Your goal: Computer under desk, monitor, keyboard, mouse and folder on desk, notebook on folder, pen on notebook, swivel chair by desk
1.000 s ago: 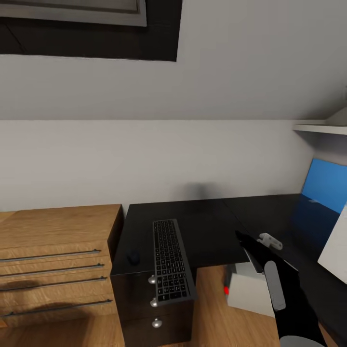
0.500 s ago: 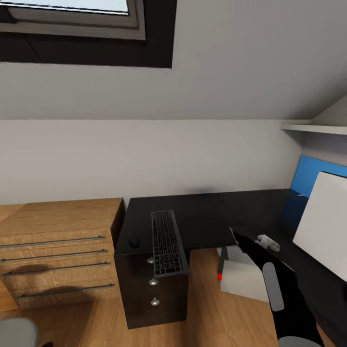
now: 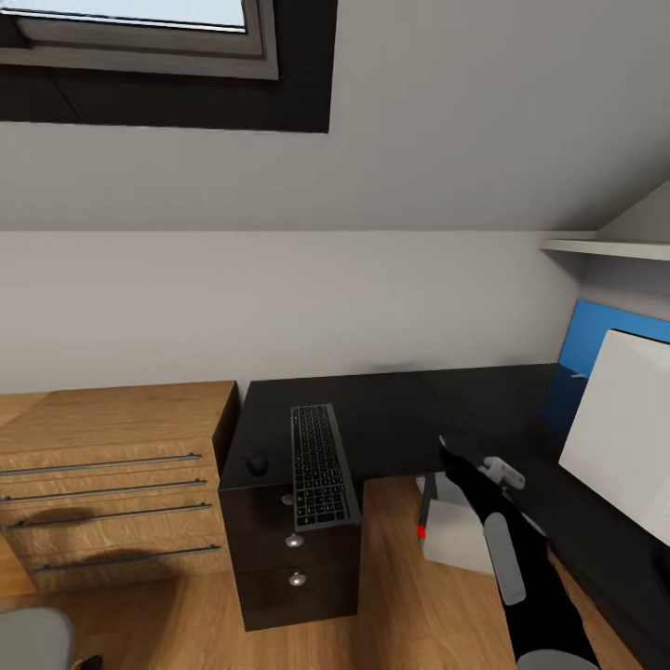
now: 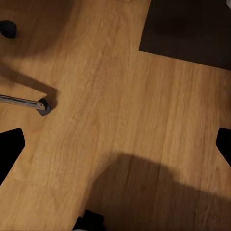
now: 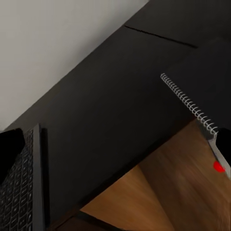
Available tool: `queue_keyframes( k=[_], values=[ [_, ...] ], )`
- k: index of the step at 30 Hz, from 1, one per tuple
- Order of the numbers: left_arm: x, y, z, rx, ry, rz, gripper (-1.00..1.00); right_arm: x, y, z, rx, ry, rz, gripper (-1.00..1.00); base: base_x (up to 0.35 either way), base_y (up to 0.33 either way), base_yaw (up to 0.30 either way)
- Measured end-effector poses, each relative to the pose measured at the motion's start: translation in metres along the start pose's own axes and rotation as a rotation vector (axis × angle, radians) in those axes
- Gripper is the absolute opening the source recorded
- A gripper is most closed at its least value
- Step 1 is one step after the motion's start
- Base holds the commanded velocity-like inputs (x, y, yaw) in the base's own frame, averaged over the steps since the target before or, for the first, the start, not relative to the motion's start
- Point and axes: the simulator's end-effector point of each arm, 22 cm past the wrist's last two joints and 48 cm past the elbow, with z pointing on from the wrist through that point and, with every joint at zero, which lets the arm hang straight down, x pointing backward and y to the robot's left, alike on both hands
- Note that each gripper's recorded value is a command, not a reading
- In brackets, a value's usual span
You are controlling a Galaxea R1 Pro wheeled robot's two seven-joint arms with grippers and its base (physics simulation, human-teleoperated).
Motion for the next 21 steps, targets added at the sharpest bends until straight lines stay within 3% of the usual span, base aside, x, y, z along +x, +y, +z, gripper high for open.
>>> queue_keyframes(
  k=[6,21],
  values=[
    [0.000,0.000,0.000,0.000,0.000,0.000,1.00,0.012,-0.003,0.004,-0.001,-0.039,0.102,1.00,-0.001,-0.001,0.000],
    [0.000,-0.001,0.000,0.001,0.001,0.000,1.00,0.017,-0.014,0.007,-0.009,-0.091,0.481,1.00,0.000,0.000,0.000]
  ],
)
